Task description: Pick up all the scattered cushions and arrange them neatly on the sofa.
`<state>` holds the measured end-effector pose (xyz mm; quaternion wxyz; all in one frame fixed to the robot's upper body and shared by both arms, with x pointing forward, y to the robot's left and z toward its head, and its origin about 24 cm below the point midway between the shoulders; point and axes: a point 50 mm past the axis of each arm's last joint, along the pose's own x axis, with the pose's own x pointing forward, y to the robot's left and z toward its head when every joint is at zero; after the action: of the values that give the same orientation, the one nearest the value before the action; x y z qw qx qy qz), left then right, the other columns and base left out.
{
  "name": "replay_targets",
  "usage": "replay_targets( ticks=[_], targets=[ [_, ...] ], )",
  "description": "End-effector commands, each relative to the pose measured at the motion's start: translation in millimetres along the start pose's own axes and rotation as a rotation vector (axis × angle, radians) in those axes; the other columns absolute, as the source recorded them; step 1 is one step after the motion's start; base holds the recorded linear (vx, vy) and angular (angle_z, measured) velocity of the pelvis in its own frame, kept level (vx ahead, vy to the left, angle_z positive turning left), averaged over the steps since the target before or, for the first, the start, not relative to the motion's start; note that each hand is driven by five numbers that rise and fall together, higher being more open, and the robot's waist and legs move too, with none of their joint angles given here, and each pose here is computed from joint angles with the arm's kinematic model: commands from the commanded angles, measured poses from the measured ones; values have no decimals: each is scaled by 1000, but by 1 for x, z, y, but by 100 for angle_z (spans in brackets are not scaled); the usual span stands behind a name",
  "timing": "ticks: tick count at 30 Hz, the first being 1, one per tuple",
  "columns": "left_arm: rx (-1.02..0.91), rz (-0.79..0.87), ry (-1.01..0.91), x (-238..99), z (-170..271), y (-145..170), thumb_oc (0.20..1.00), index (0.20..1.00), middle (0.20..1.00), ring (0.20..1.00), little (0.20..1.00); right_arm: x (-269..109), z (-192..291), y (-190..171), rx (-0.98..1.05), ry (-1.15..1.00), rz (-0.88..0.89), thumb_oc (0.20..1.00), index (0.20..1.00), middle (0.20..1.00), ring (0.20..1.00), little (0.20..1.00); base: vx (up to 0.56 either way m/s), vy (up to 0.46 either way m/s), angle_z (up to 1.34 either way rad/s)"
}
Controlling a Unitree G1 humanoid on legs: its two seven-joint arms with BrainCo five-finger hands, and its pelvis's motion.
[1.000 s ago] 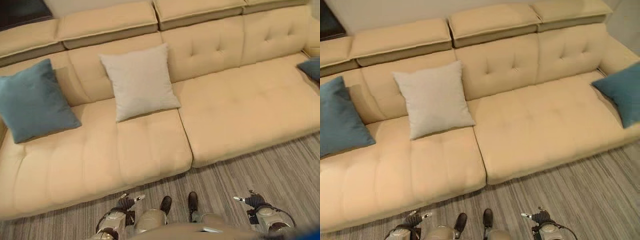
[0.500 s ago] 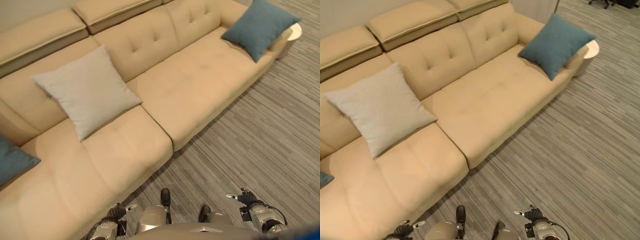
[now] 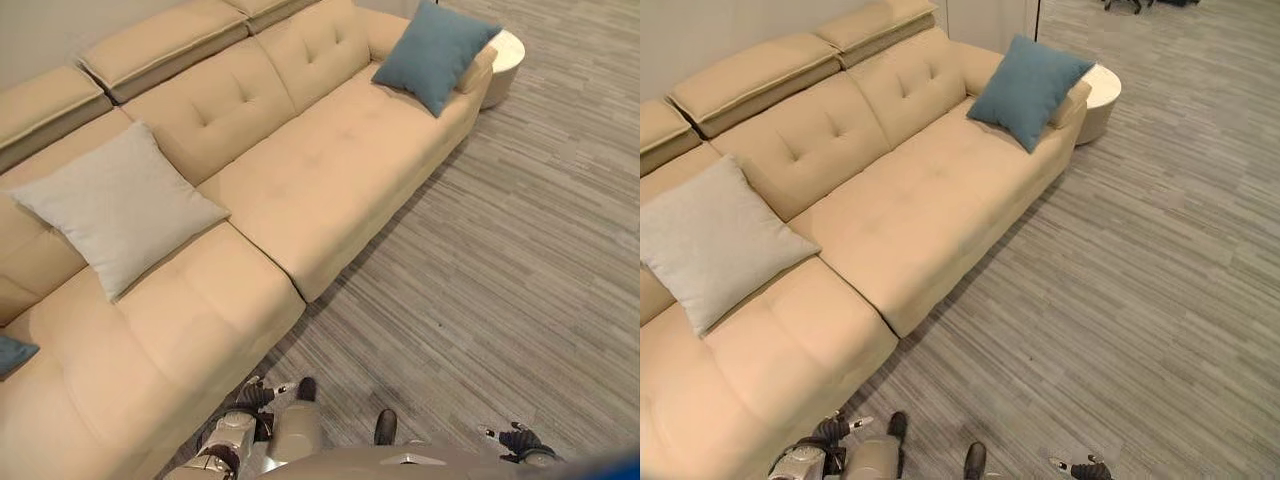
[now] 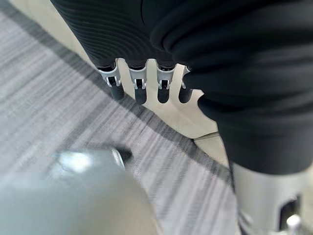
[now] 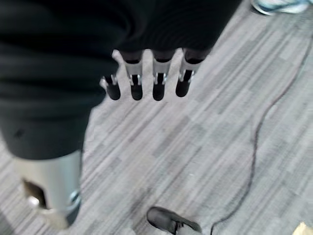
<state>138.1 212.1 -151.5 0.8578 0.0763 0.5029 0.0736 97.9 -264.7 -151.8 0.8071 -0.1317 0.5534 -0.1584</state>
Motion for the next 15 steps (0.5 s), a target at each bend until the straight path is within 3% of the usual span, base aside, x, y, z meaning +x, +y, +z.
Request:
replay_targets(
  ticks=[1,8,15],
  targets=[
    [28,-27,-30,1,9,-7,1000,1000,1000,1000,1000,1,-1,-9,5,-1,-24,1000,1000,1000,1000,1000,124,-21,-39],
    [39,-27,-10,0,3,-5,1000,1000,1000,1000,1000,1,-1,-8,-38,12,0,1000,1000,1000,1000,1000,222,108,-114],
    [55,8,-18,1,6,7,1000,1000,1000,1000,1000,2,8,-4,-52,-17,17,1000,1000,1000,1000,1000,153,92,-49]
  ],
)
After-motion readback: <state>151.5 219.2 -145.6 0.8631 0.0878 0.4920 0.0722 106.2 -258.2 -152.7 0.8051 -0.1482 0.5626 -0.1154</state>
